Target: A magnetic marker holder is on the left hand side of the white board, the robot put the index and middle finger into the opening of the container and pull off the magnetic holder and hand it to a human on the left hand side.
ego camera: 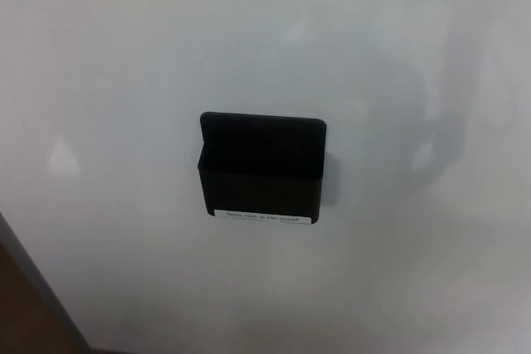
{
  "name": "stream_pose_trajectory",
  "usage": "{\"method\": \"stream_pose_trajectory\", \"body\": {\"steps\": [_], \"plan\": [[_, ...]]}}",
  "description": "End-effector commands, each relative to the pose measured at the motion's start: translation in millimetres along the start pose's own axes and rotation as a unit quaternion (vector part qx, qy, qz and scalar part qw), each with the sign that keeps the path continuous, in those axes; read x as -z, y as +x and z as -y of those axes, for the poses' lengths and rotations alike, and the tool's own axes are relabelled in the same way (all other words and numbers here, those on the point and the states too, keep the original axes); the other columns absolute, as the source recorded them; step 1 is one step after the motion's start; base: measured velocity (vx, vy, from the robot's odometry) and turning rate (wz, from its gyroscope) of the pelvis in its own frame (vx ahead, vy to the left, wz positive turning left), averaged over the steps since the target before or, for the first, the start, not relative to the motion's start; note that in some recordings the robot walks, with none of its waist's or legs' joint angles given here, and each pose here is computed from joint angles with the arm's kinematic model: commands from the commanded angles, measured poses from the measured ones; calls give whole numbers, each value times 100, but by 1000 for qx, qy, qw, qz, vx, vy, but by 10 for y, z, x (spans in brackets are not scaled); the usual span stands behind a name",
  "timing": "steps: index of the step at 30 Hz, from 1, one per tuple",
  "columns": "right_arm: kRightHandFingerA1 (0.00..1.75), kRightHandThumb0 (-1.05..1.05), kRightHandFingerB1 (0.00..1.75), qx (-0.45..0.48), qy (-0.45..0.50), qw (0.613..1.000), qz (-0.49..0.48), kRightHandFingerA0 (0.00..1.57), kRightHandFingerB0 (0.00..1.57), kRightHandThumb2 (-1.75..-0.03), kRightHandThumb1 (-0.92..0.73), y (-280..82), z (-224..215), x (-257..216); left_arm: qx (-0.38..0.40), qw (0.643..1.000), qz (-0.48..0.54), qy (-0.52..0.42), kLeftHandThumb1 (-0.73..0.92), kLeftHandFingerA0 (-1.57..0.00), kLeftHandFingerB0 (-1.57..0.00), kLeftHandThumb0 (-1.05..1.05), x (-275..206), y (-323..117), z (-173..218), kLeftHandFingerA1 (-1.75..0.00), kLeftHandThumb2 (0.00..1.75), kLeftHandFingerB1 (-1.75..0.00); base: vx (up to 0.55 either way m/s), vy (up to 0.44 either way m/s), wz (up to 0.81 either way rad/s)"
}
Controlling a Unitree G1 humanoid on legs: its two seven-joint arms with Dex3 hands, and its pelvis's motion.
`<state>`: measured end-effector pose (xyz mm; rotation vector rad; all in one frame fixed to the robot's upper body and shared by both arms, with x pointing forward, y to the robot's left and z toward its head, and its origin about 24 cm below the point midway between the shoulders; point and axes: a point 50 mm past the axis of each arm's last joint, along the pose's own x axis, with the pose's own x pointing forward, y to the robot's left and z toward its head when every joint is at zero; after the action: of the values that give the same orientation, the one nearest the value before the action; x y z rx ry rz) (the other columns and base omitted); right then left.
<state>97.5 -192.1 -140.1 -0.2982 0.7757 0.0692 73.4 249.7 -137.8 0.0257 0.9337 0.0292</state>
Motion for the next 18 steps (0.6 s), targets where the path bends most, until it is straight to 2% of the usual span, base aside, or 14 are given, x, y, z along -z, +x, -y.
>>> {"method": "stream_pose_trajectory", "body": {"steps": [1, 5, 6, 7, 8, 10, 11, 12, 14, 15, 16, 18], "plan": [[48, -48, 43, 34, 46, 979, 195, 76, 59, -61, -71, -81, -29, -361, 61, 980, 190, -1, 58, -50, -37, -62, -378, -190, -131, -42, 59, -32, 0, 0, 0], [49, -51, 43, 36, 51, 979, 194, 76, 56, -63, -67, -71, -23, -369, 76, 966, 244, 41, 58, -49, -37, -59, -579, -294, -151, -41, 59, -32, 0, 0, 0], [68, -44, 57, 36, 50, 978, 198, 71, 45, -97, -56, -60, -26, -389, 80, 954, 279, 73, 59, -47, -33, -61, -747, -355, -178, -40, 58, -32, 0, 0, 0], [68, -44, 57, 36, 49, 978, 201, 71, 45, -97, -56, -52, -28, -404, 84, 944, 304, 96, 59, -47, -33, -61, -870, -406, -190, -40, 58, -32, 0, 0, 0], [68, -45, 56, 36, 46, 977, 205, 71, 45, -98, -57, -40, -30, -427, 90, 928, 337, 132, 51, -40, -26, -72, -1052, -495, -201, -49, 83, -43, 0, 0, 0], [68, -45, 56, 36, 45, 977, 207, 71, 45, -98, -57, -38, -30, -430, 92, 926, 340, 137, 51, -40, -26, -72, -1080, -517, -200, -49, 83, -43, 0, 0, 0], [68, -46, 57, 36, 44, 976, 209, 71, 46, -98, -57, -33, -28, -442, 97, 915, 357, 158, 58, -41, -29, -61, -1214, -583, -213, -38, 59, -31, 0, 0, 0], [68, -46, 57, 36, 43, 975, 213, 71, 46, -98, -57, -27, -26, -458, 103, 901, 379, 183, 58, -41, -29, -61, -1376, -676, -215, -38, 59, -31, 0, 0, 0], [68, -46, 57, 36, 43, 975, 215, 71, 46, -98, -57, -26, -25, -460, 106, 899, 382, 188, 58, -41, -29, -61, -1410, -704, -209, -38, 59, -31, 0, 0, 0], [49, -51, 43, 37, 44, 974, 218, 75, 58, -63, -67, -15, -21, -481, 113, 876, 413, 224, 46, -32, -23, -63, -1633, -828, -209, -47, 78, -42, 0, 0, 0], [68, -44, 57, 36, 46, 974, 219, 71, 47, -97, -56, -10, -18, -488, 114, 860, 431, 247, 45, -34, -24, -64, -1766, -909, -192, -47, 78, -42, 0, 0, 0], [68, -44, 57, 35, 49, 974, 220, 71, 47, -97, -56, -7, -15, -492, 115, 845, 448, 270, 45, -34, -24, -64, -1899, -1005, -161, -47, 78, -42, 0, 0, 0]]}}
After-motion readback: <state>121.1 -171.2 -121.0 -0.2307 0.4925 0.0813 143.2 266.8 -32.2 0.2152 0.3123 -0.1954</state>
